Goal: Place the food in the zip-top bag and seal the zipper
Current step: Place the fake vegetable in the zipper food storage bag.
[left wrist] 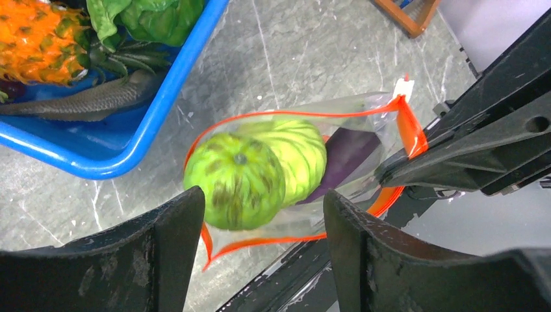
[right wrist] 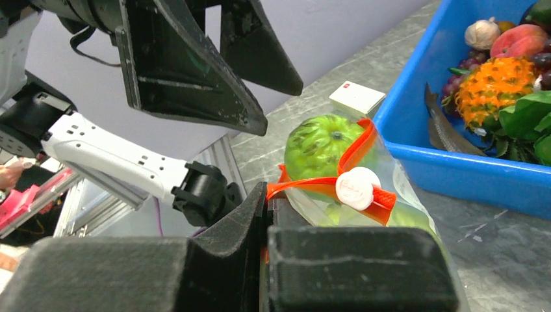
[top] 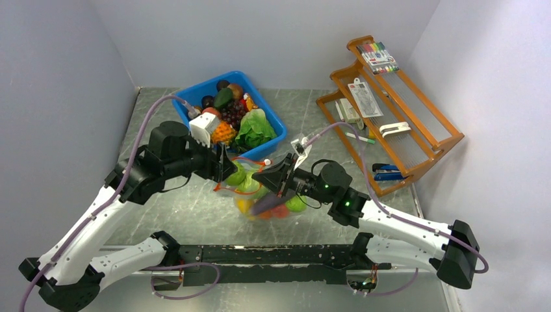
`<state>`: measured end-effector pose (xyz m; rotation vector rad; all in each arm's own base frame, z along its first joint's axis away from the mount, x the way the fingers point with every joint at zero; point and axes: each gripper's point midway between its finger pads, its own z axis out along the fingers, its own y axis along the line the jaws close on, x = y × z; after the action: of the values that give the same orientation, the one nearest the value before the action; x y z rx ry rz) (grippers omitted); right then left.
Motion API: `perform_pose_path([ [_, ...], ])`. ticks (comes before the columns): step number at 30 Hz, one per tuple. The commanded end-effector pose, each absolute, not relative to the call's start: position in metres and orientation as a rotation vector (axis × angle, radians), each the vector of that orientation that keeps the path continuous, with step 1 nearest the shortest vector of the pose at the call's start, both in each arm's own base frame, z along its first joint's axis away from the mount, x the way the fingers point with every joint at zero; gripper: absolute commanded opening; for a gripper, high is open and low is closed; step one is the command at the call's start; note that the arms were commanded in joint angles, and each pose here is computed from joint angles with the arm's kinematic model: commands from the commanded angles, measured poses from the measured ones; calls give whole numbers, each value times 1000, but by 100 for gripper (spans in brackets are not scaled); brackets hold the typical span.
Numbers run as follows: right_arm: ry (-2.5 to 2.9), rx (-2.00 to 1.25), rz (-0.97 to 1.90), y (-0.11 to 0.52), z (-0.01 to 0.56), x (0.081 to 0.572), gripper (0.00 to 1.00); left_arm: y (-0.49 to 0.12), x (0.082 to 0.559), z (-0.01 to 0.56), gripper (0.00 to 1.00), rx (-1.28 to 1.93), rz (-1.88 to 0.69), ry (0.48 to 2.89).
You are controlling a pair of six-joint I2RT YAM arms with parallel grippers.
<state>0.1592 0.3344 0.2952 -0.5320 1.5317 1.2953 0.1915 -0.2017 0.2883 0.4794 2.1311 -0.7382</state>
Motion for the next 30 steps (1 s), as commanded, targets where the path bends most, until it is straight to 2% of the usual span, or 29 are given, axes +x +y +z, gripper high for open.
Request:
perform_pose_path([
  [1, 1402, -578, 1339, 332, 329, 150, 0, -204, 185, 316, 67, 492, -791, 2065],
  [5, 1383, -597, 1348, 331, 334, 146, 0, -199, 177, 312, 77, 422, -802, 2143],
  [8, 1368, -614, 1363, 332, 338, 143, 0, -192, 174, 309, 77, 354, -804, 2145],
  [10, 1363, -621, 1379, 332, 339, 140, 0, -189, 170, 314, 68, 317, -828, 2137],
  [12, 1364, -618, 1399, 332, 339, 138, 0, -189, 165, 316, 49, 308, -857, 2137],
  [14, 1373, -608, 1409, 331, 337, 137, 0, -188, 161, 313, 44, 283, -869, 2169],
  [17, 1380, -583, 1408, 328, 336, 138, 0, -185, 155, 304, 49, 222, -878, 2223],
  [20, 1386, -569, 1396, 326, 334, 140, 0, -189, 148, 293, 69, 187, -933, 2260],
  [23, 1380, -576, 1404, 328, 335, 139, 0, -192, 145, 284, 78, 172, -971, 2265],
  [26, 1364, -585, 1423, 330, 337, 137, 0, -196, 151, 277, 80, 143, -987, 2241],
  [30, 1356, -595, 1435, 333, 339, 136, 0, -205, 161, 281, 72, 132, -1024, 2189],
])
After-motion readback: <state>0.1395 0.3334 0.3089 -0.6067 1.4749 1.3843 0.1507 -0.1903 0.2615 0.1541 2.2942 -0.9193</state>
